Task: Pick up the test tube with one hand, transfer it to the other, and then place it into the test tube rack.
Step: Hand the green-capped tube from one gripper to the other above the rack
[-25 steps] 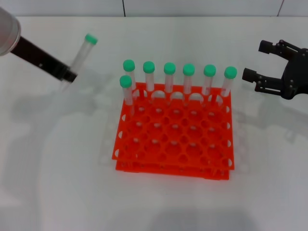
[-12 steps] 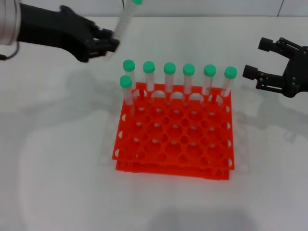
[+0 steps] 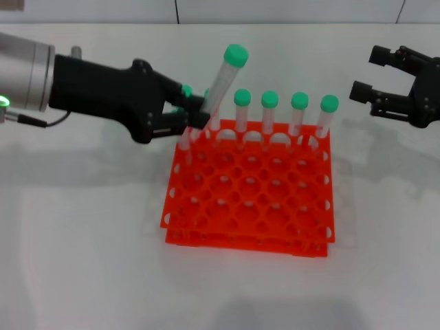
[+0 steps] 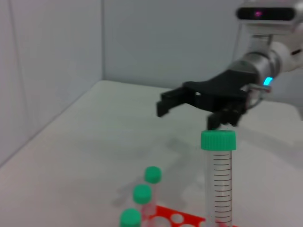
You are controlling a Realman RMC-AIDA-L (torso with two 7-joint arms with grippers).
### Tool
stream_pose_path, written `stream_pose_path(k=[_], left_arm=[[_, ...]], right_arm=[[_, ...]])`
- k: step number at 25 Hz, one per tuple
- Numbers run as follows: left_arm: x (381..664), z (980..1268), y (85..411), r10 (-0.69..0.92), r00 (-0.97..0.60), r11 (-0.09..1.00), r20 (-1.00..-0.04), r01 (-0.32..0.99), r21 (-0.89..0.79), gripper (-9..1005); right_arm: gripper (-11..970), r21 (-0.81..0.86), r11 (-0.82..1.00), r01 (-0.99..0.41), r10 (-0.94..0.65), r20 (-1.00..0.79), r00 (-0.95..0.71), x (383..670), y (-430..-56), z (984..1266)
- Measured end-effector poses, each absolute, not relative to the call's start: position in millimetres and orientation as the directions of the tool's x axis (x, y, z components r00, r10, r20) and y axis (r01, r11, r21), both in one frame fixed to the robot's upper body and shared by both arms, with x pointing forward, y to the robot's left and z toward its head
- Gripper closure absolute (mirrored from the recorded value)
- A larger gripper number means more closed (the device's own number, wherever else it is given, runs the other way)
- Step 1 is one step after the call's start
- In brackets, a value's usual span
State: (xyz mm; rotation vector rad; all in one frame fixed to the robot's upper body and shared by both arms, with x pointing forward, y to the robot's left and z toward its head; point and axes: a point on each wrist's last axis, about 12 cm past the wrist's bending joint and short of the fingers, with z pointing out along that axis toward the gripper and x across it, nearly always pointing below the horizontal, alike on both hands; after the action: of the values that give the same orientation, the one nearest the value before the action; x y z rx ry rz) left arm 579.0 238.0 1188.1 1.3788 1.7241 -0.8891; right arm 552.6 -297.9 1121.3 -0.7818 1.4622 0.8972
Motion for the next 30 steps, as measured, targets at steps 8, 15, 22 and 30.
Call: stream_pose_path(k=[8, 15, 22, 30], left_arm=[[589.1, 1163.2, 249.7, 0.391, -0.148, 0.149, -0.909, 0.984, -0.096, 814], [591.7, 1164.3, 245.5, 0.398, -0.125, 0.137, -0.909, 0.988, -0.075, 814], [592.3, 1160.4, 239.4, 0.425, -0.126, 0.134, -0.897, 0.988, -0.076, 814], [592.1, 1157.3, 233.6, 0.44, -0.126, 0.125, -0.889, 0.989, -0.078, 815]], right_arm=[[91, 0.195, 0.433, -0.88, 0.053, -0.98, -0.191, 558.6, -313.7, 1139.4], [91, 0.232, 0.352, -0.907, 0.12, -0.972, -0.202, 554.9, -291.6, 1139.1], [90, 0.252, 0.305, -0.918, 0.2, -0.96, -0.197, 555.1, -257.6, 1125.0], [90, 0.236, 0.279, -0.931, 0.252, -0.953, -0.166, 556.3, -227.8, 1113.3]])
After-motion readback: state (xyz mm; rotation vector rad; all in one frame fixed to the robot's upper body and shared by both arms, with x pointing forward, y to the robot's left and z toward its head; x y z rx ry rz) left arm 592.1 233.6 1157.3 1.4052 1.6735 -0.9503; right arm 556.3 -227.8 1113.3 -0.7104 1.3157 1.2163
